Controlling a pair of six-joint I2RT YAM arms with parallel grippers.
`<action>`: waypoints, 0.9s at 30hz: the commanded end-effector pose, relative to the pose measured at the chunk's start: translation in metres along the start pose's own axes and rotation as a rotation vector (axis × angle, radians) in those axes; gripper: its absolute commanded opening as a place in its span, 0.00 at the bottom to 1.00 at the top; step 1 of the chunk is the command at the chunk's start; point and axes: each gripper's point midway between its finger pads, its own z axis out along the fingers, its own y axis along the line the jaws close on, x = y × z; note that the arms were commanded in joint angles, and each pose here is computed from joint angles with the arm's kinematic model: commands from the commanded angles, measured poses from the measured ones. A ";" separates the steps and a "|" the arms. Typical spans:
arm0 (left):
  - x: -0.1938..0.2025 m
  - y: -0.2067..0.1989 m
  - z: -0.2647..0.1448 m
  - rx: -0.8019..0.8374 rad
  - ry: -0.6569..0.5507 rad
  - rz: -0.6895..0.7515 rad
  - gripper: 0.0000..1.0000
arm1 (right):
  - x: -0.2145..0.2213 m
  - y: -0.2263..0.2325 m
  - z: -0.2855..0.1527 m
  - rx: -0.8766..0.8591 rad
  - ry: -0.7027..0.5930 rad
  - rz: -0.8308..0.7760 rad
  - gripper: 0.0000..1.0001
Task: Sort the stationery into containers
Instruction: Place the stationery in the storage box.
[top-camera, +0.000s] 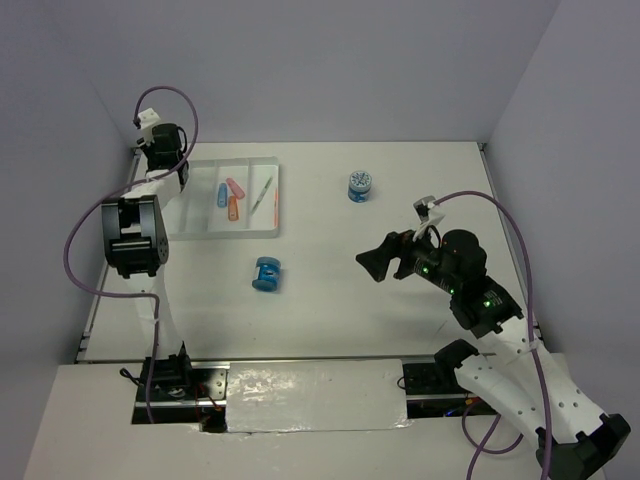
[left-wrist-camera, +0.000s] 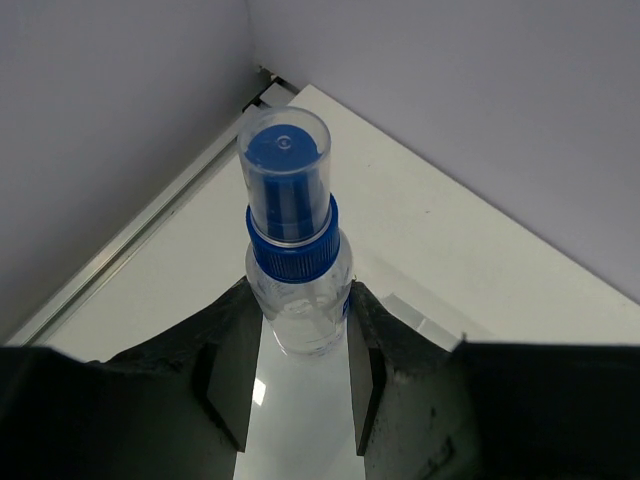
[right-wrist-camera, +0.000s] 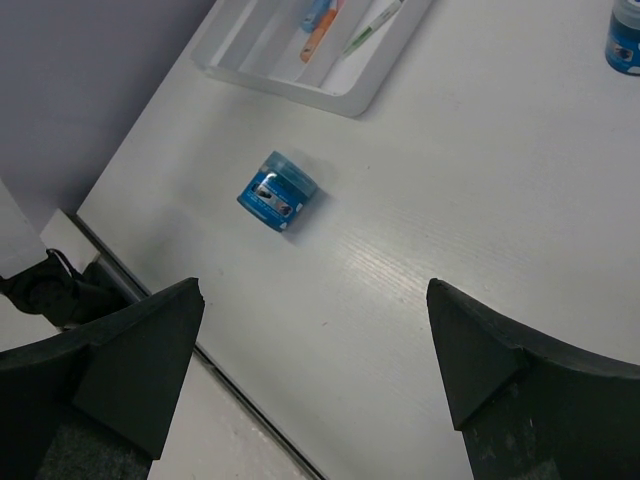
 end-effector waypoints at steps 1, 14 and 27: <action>-0.015 -0.007 0.014 0.029 -0.055 -0.003 0.11 | -0.014 0.011 -0.003 -0.047 -0.038 -0.042 1.00; 0.016 0.005 0.027 -0.003 -0.048 0.027 0.25 | -0.008 0.012 0.005 -0.070 -0.003 -0.051 1.00; 0.041 0.001 0.030 0.034 -0.016 0.039 0.37 | -0.005 0.007 0.012 -0.058 0.014 -0.051 1.00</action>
